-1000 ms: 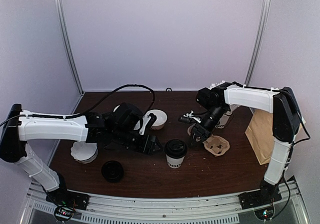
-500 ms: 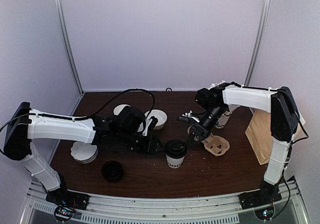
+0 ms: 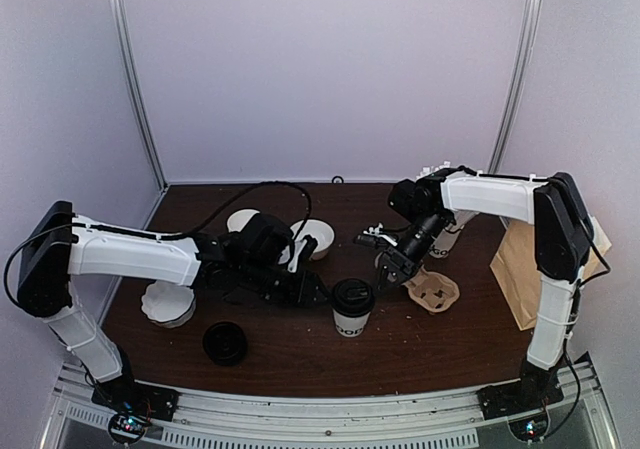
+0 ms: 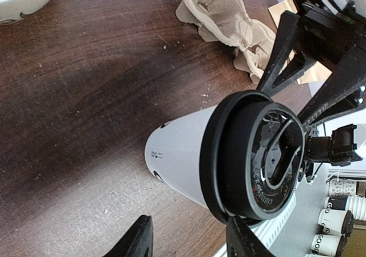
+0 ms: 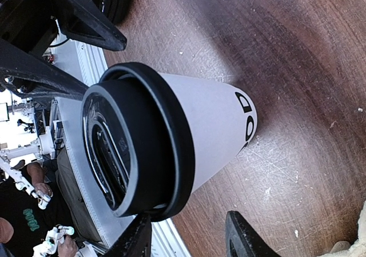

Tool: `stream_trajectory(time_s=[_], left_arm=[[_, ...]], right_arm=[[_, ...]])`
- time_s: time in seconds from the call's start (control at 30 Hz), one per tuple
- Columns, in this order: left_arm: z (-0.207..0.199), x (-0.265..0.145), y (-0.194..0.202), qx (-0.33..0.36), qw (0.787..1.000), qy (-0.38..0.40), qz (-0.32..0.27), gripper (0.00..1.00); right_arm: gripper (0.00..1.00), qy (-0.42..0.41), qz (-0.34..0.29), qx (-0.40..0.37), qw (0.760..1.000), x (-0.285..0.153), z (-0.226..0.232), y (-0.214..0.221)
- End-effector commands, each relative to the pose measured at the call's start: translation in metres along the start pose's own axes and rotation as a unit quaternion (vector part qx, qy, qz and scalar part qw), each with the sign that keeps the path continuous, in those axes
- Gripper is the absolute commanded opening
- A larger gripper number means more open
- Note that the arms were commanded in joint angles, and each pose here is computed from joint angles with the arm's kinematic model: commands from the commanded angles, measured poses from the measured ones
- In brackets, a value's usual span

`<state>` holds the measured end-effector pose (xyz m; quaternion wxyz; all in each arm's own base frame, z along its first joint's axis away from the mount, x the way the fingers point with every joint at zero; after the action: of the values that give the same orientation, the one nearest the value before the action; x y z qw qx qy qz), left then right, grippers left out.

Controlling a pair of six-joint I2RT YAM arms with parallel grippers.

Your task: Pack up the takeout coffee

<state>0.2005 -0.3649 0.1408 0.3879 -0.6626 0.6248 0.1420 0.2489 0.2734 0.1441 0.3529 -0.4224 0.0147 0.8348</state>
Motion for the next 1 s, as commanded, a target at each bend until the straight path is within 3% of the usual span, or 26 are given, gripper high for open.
stream_trajectory(time_s=[0.0, 0.23, 0.73, 0.97], left_arm=[[0.0, 0.007, -0.006, -0.004, 1.0, 0.009, -0.005, 0.46], [-0.004, 0.013, -0.008, -0.023, 0.999, 0.022, 0.019, 0.47], [0.077, 0.026, 0.038, -0.045, 0.982, -0.155, 0.096, 0.42], [0.064, 0.024, 0.026, -0.008, 0.987, -0.143, 0.076, 0.42]], right_arm=[[0.46, -0.006, -0.003, 0.006, 1.0, 0.003, -0.004, -0.004], [0.45, -0.007, 0.012, 0.023, 1.0, 0.015, -0.015, 0.005], [0.42, 0.061, 0.076, 0.078, 0.992, 0.037, -0.054, 0.03], [0.42, 0.077, 0.077, 0.062, 0.992, 0.029, -0.052, 0.027]])
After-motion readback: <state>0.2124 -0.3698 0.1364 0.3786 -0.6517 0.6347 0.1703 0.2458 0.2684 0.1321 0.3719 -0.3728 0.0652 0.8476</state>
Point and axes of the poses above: each gripper's point midway between its finger pads, its own x axis out along the fingers, its own z axis along the line the jaws close on, y = z × x, the point moved 4 cm from there along -x, back along the fingers, and after that the axes turned 7 degrees about -x, right-handed, at the moved point
